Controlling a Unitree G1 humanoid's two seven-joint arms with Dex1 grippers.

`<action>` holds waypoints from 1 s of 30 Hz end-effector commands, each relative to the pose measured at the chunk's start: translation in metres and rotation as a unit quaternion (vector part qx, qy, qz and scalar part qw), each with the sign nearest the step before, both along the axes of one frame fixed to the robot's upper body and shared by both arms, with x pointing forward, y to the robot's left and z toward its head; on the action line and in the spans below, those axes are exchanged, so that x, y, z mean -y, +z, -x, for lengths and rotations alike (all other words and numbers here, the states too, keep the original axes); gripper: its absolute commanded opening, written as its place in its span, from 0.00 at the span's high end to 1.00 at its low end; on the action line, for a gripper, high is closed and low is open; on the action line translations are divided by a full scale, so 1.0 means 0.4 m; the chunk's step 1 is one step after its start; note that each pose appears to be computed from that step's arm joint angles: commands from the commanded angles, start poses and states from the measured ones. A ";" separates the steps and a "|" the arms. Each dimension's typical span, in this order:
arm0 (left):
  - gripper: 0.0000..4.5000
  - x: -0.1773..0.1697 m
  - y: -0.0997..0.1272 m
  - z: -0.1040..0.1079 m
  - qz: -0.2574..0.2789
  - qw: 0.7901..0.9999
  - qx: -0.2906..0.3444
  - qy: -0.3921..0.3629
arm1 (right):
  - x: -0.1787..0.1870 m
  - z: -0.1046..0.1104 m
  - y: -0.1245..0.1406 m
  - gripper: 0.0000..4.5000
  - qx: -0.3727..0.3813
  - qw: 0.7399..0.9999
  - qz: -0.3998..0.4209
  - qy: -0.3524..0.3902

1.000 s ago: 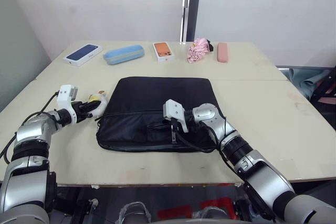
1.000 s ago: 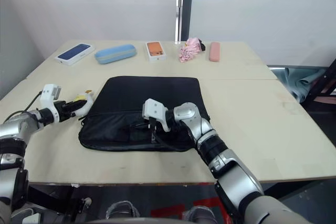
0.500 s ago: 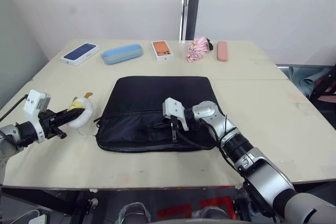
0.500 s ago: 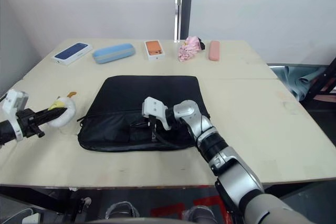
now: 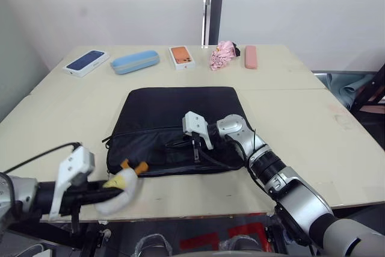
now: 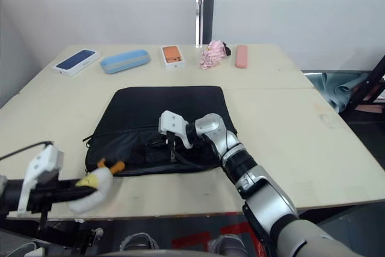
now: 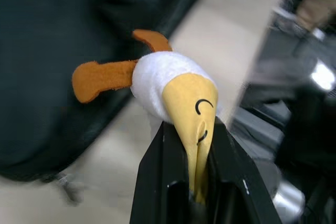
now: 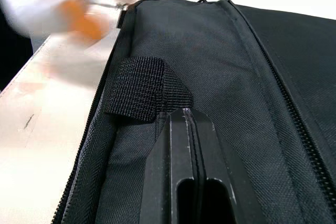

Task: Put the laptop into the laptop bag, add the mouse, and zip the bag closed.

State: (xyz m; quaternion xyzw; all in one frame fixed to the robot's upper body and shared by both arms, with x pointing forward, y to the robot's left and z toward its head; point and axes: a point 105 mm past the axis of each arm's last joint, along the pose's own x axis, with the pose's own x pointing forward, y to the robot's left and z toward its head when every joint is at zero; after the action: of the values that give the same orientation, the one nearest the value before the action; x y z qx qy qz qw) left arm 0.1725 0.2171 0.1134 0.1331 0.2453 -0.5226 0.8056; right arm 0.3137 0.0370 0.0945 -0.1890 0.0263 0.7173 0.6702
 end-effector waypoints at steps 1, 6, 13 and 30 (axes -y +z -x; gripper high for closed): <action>0.99 0.066 -0.009 0.018 -0.013 0.996 0.015 -0.088 | 0.037 -0.008 -0.080 1.00 -0.046 0.997 0.048 -0.033; 0.99 0.117 -0.026 -0.008 -0.004 0.990 0.034 -0.134 | 0.033 -0.007 -0.081 1.00 -0.049 0.997 0.047 -0.034; 0.99 0.188 -0.050 -0.022 -0.010 0.976 0.059 -0.210 | 0.030 -0.001 -0.085 1.00 -0.046 0.997 0.053 -0.030; 0.99 0.328 -0.070 -0.100 0.029 0.959 0.099 -0.263 | 0.027 -0.018 -0.073 1.00 -0.046 0.997 0.045 -0.044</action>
State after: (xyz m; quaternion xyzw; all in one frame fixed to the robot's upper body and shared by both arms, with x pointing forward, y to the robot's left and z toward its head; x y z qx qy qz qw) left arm 0.2129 0.0896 0.0825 0.2156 0.1199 -0.7019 0.6682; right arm 0.3173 0.0397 0.0933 -0.1832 0.0344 0.7113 0.6777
